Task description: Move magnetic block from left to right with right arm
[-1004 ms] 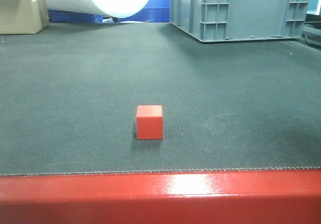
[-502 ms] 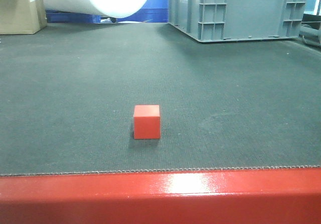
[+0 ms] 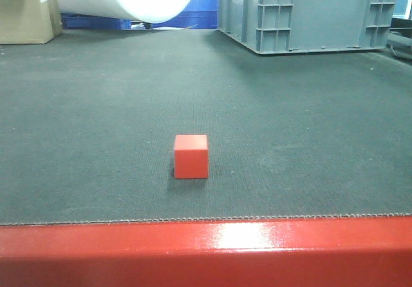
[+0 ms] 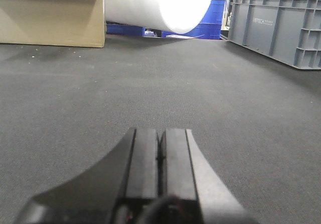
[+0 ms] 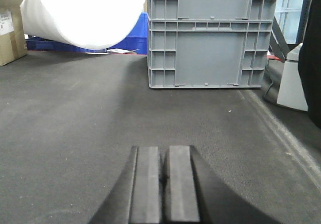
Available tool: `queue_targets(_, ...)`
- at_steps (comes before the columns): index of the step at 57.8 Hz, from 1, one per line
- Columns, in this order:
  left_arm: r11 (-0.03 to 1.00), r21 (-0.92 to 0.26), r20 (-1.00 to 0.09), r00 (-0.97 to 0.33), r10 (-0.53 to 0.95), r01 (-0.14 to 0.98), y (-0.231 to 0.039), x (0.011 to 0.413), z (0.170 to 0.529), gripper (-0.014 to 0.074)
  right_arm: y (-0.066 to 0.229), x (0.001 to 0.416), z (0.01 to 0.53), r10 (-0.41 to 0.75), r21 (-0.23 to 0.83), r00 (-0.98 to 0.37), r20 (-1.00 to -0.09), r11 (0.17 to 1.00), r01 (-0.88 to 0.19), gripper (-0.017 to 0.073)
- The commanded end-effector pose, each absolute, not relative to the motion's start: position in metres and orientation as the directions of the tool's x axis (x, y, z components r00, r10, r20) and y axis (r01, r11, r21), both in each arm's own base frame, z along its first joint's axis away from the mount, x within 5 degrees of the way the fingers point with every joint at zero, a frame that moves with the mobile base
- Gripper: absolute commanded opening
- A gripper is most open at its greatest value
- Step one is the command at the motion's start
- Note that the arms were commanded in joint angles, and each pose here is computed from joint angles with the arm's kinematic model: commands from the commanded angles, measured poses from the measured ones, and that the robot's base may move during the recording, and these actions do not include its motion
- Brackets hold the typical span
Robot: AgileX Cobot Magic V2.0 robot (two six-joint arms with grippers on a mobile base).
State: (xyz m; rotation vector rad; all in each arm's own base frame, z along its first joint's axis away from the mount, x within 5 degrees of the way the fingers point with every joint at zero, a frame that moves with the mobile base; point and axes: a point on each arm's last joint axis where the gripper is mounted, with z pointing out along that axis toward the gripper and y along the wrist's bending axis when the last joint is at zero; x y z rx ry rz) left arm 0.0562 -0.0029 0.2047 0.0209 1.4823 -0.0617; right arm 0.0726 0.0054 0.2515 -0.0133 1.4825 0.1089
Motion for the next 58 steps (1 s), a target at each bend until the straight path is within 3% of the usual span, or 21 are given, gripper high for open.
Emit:
queue_targets(1,0.998,-0.035,-0.984,0.172,-0.043,0.053,-0.002,0.055,0.21,-0.0117,0.003,0.069,0.267,0.067,0.053,0.22,-0.973,0.996,-0.066,0.0043)
queue_targets(21,0.998,-0.035,-0.984,0.172,-0.043,0.053,-0.002,0.055,0.21,-0.0117,0.0,0.048,0.24,0.062,0.057,0.272,-0.96,0.998,-0.024,0.0043)
queue_targets(33,0.998,-0.035,-0.984,0.172,-0.043,0.053,-0.002,0.055,0.21,-0.0117,0.001,0.053,0.217,0.037,0.033,0.232,-0.972,0.999,-0.021,0.0043)
queue_targets(58,0.998,-0.035,-0.984,0.172,-0.043,0.053,-0.002,0.055,0.21,-0.0117,0.001,0.053,0.216,0.018,0.014,0.215,-0.976,1.0,-0.02,0.0043)
